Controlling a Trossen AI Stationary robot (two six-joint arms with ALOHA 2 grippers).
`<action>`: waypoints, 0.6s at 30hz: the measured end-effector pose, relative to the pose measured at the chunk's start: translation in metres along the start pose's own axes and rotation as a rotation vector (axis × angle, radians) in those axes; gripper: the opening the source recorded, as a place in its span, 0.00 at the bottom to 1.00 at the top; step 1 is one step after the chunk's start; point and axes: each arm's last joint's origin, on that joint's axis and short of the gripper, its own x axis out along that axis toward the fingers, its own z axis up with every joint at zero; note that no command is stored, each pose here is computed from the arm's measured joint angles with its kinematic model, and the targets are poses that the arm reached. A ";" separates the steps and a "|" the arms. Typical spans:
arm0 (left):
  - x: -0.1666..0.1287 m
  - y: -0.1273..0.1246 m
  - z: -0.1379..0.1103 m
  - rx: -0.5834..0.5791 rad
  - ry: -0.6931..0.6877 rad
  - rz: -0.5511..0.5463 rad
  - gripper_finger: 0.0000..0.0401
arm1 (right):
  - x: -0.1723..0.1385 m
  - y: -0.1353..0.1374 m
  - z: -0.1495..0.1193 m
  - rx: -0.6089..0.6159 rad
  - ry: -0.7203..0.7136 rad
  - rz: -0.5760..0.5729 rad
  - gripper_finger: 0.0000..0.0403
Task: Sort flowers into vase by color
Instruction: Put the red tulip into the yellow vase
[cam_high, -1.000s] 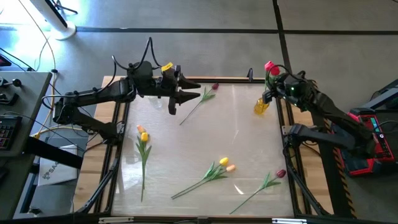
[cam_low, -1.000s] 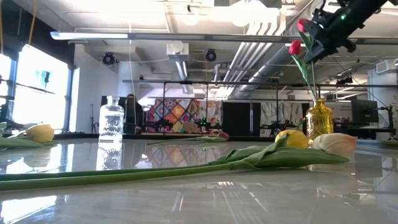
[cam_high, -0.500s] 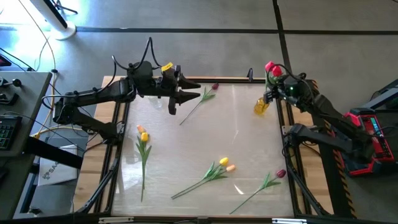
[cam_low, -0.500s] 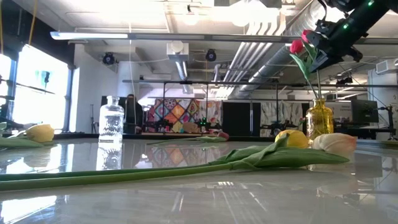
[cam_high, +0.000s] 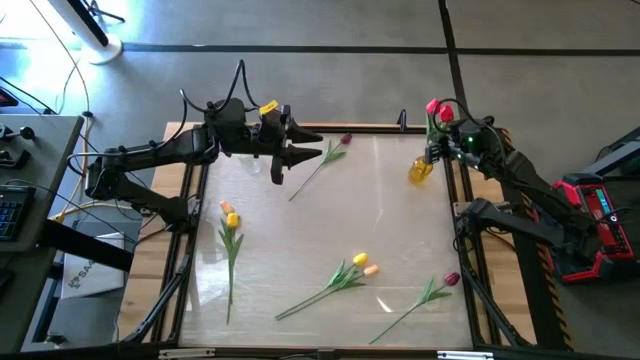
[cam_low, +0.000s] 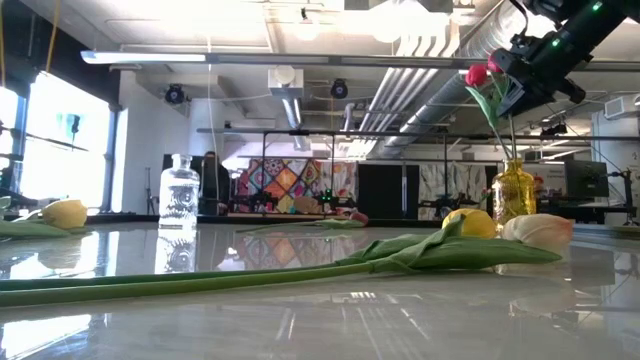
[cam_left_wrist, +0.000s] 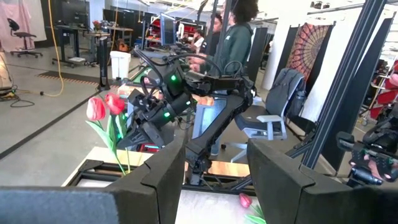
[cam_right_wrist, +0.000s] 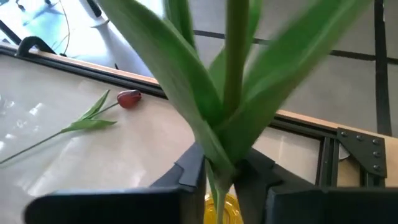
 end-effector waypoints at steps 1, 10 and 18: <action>0.000 0.000 0.000 0.000 0.000 0.000 0.41 | 0.000 0.000 0.000 0.006 0.000 0.000 0.18; 0.000 0.000 0.000 0.000 0.000 0.000 0.41 | 0.000 0.000 0.000 0.030 -0.001 0.000 0.31; 0.000 0.000 0.000 0.000 0.000 0.000 0.41 | -0.005 -0.001 0.000 0.052 -0.020 0.008 0.31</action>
